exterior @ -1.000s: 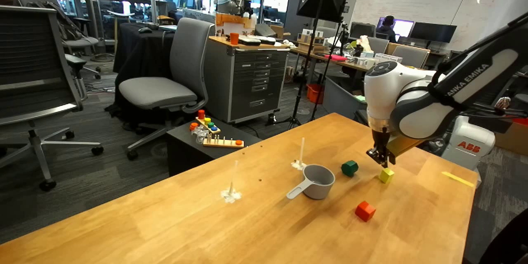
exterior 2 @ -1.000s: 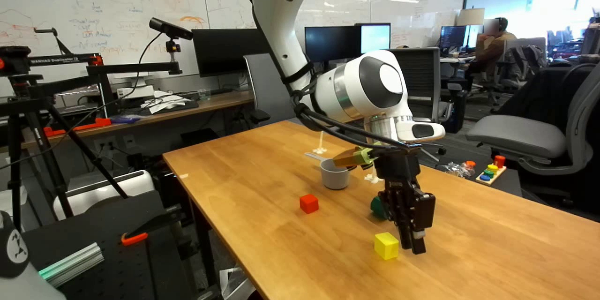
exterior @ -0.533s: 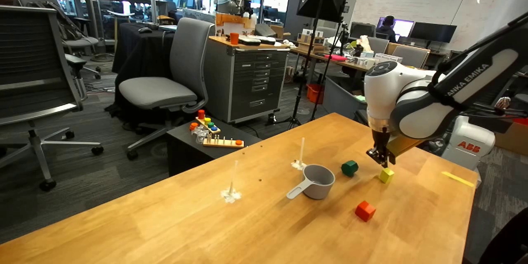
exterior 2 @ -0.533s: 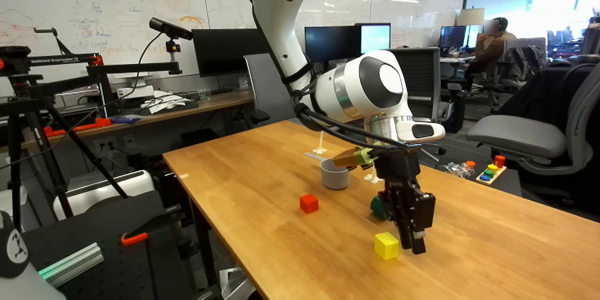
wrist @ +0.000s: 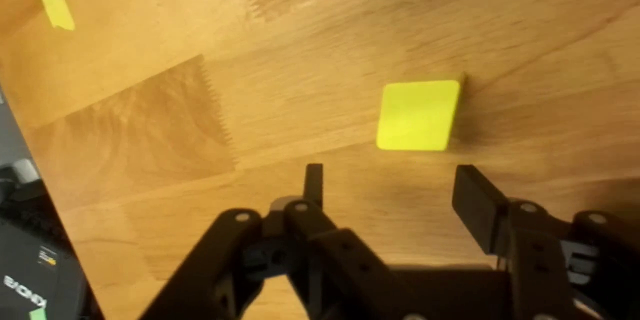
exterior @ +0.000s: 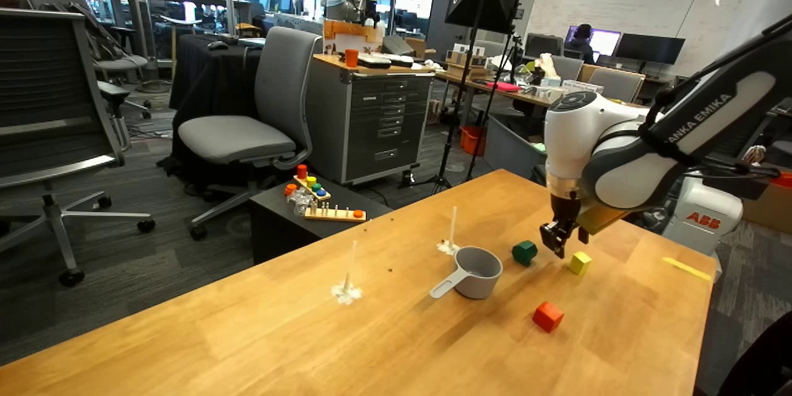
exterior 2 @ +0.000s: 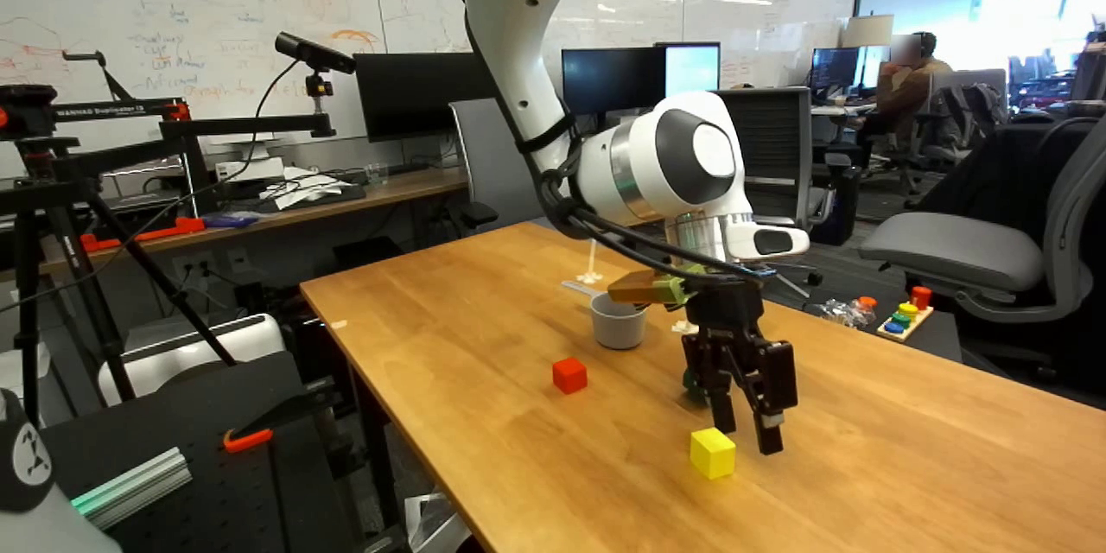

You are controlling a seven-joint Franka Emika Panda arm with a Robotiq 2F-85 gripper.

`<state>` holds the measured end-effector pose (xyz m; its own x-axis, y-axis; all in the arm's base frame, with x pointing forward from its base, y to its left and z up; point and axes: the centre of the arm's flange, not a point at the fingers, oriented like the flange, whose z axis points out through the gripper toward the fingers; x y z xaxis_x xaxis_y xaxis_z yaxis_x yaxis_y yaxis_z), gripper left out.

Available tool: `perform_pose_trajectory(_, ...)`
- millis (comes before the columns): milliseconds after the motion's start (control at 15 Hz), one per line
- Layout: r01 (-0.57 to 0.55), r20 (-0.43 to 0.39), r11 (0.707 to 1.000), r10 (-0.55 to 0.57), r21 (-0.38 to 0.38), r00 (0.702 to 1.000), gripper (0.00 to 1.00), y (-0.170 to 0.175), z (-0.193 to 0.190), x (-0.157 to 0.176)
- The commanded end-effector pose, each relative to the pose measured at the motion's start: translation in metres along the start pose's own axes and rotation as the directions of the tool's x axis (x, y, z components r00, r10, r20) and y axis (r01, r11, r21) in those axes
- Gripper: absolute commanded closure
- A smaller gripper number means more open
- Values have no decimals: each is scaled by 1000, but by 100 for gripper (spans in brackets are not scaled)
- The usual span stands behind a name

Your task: Place the blocks inside the grey measuring cup

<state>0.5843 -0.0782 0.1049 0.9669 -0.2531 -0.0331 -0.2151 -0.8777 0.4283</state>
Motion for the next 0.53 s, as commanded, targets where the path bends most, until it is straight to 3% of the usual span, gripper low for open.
perform_pose_trajectory(0,109,-44,985,-104,136,994,1,0,-21,-1)
perform_pose_trajectory(133,140,-72,970,-128,200,989,0,-1,-30,0)
perform_pose_trajectory(467,198,-67,890,-187,410,980,0,4,-32,-4)
